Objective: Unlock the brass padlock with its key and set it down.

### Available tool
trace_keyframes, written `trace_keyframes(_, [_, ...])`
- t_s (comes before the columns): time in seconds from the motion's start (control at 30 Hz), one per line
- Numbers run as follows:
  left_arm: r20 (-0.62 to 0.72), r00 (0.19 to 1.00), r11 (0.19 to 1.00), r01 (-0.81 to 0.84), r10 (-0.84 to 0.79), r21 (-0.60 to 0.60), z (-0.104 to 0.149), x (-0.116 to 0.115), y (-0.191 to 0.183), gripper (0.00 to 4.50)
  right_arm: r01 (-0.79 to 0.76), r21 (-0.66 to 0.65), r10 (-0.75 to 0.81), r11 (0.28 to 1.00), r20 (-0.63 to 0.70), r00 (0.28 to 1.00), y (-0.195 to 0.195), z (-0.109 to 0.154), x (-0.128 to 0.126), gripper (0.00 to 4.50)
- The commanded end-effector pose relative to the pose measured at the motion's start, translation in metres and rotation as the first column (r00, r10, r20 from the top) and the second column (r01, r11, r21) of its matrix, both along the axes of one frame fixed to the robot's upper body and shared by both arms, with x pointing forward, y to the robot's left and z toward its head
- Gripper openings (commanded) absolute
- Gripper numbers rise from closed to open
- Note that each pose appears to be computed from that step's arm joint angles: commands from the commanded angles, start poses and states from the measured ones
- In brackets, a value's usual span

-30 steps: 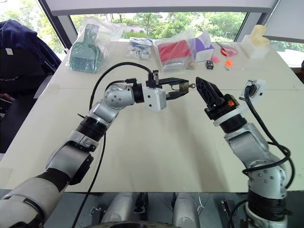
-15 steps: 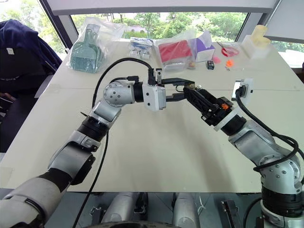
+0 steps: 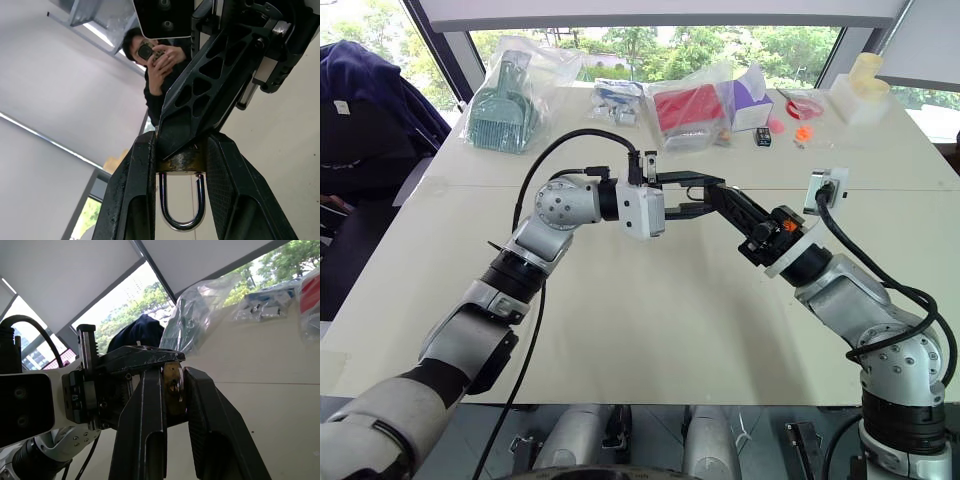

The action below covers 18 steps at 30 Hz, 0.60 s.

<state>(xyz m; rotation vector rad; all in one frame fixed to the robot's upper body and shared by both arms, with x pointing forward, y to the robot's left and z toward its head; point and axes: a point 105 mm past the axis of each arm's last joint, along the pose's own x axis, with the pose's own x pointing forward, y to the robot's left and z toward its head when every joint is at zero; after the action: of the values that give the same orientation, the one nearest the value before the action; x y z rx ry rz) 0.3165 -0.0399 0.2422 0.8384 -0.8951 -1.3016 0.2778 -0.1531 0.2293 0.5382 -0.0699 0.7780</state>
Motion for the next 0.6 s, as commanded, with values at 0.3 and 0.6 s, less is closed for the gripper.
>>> trace_keyframes(0.3, [-0.271, 0.960, 0.994, -0.092, 0.072, -0.059, 0.020, 0.026, 0.016, 4.30, 0.025, -0.084, -0.025, 0.996, -0.009, 1.000, -0.012, -0.013, 0.000, 0.06])
trace_keyframes(0.6, [-0.463, 0.885, 0.997, -0.073, 0.046, -0.040, 0.010, 0.026, 0.030, 4.30, 0.070, -0.082, -0.069, 0.994, 0.012, 0.998, -0.018, -0.011, 0.009, 0.06])
